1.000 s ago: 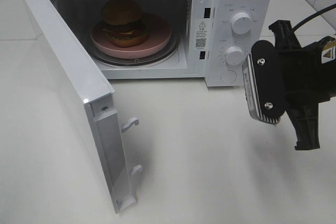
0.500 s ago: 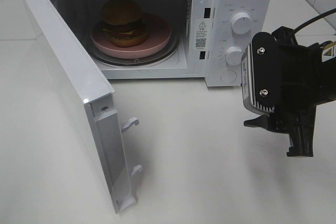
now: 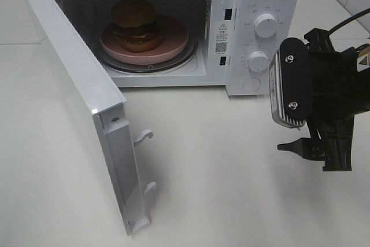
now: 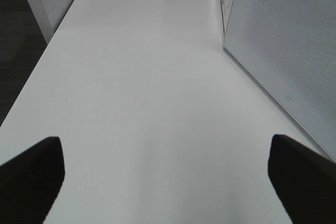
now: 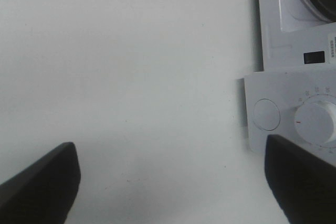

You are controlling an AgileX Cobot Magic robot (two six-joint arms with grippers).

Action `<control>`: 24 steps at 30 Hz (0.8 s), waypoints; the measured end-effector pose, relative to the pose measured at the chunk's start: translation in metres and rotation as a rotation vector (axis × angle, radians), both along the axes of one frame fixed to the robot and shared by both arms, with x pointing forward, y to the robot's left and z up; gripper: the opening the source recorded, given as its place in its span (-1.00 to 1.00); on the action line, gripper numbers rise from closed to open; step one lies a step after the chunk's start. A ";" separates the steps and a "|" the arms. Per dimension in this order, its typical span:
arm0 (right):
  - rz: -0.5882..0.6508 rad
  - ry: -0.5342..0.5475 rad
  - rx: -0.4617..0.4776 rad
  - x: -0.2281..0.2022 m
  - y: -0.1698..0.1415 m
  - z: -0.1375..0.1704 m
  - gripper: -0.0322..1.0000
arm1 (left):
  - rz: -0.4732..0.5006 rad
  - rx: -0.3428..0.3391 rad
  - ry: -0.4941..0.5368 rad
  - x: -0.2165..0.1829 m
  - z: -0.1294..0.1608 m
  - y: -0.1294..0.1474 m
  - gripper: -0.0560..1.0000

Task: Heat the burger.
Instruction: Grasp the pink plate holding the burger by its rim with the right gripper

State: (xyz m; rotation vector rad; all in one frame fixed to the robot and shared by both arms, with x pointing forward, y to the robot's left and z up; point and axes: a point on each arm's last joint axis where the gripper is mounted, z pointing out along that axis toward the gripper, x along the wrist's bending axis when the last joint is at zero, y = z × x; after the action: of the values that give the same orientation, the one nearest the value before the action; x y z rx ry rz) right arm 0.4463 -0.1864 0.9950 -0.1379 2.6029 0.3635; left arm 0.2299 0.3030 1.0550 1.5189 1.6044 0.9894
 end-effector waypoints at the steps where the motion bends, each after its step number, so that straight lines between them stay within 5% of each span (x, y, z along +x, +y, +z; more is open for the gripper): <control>1: -0.001 -0.003 -0.008 0.000 -0.001 0.000 0.87 | 0.000 0.000 0.000 0.000 0.000 0.000 0.95; 14: 0.000 -0.068 0.014 0.018 0.008 0.030 0.82 | 0.000 0.000 0.000 0.000 0.000 0.000 0.95; 24: 0.086 -0.018 -0.028 0.033 0.041 0.021 0.80 | 0.000 0.000 0.000 0.000 0.000 0.000 0.95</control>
State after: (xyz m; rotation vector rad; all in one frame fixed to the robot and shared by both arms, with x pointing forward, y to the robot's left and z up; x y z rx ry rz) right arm 0.4788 -0.1458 1.0158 -0.2625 2.5908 0.3549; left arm 0.2299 0.3030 1.0550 1.5189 1.6044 0.9894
